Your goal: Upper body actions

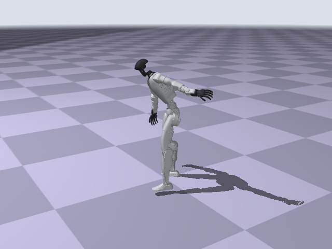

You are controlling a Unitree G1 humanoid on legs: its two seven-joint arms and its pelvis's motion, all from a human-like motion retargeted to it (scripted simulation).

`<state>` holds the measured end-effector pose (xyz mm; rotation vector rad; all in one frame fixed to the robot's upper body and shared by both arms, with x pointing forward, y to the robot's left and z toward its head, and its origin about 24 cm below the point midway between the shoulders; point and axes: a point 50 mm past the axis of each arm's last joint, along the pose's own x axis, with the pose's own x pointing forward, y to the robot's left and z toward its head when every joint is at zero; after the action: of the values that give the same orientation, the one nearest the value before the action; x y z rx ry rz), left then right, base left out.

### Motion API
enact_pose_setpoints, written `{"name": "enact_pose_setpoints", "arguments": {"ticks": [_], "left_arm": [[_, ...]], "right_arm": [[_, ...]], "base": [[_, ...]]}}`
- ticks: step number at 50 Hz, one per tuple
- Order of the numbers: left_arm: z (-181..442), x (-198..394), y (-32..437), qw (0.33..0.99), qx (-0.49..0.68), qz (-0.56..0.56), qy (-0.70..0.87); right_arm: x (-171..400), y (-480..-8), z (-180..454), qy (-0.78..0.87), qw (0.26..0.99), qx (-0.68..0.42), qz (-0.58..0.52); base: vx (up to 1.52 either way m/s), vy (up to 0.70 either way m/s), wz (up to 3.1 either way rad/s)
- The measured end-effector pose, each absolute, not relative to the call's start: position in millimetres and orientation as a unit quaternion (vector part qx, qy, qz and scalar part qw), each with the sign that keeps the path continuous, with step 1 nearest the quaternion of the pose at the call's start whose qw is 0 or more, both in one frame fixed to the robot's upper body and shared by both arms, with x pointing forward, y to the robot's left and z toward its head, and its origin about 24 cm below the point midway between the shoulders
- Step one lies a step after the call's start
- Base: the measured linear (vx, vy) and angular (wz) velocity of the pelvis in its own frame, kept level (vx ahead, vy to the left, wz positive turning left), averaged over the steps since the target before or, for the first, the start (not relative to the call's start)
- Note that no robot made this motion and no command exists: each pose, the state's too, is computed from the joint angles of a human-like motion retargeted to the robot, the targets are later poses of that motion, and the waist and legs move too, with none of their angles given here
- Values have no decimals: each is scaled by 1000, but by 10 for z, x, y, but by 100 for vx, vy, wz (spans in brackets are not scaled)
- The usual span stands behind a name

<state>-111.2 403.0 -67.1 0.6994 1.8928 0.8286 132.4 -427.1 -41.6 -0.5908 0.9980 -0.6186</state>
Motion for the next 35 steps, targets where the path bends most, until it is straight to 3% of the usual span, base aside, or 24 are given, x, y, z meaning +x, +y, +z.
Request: {"name": "enact_pose_setpoints", "arguments": {"ticks": [9, 12, 15, 18, 26, 35], "left_arm": [[-315, -1898, 3897, 325, 263, 387, 822], [-442, -2118, 3515, 295, 123, 493, 809], [-815, -1951, 3128, 289, -87, 659, 689], [-1021, -1703, 3074, 305, -180, 761, 543], [-1074, -1300, 3225, 323, -123, 799, 493], [-1055, -223, 3667, 483, -109, 764, 413]], "right_arm": [[1635, -4628, 240, 362, 786, -339, -369], [1867, -4645, 469, 322, 799, -347, -372], [2080, -4629, 685, 282, 813, -355, -365], [2162, -4650, 839, 272, 808, -375, -365], [2326, -4559, 857, 291, 801, -348, -391], [2438, -4478, 801, 318, 851, -224, -352]], "base": [[-43, 15, 80], [-34, 3, 15], [-24, -3, 75], [-4, -6, 86], [-7, -26, 25], [2, -49, 19]]}}
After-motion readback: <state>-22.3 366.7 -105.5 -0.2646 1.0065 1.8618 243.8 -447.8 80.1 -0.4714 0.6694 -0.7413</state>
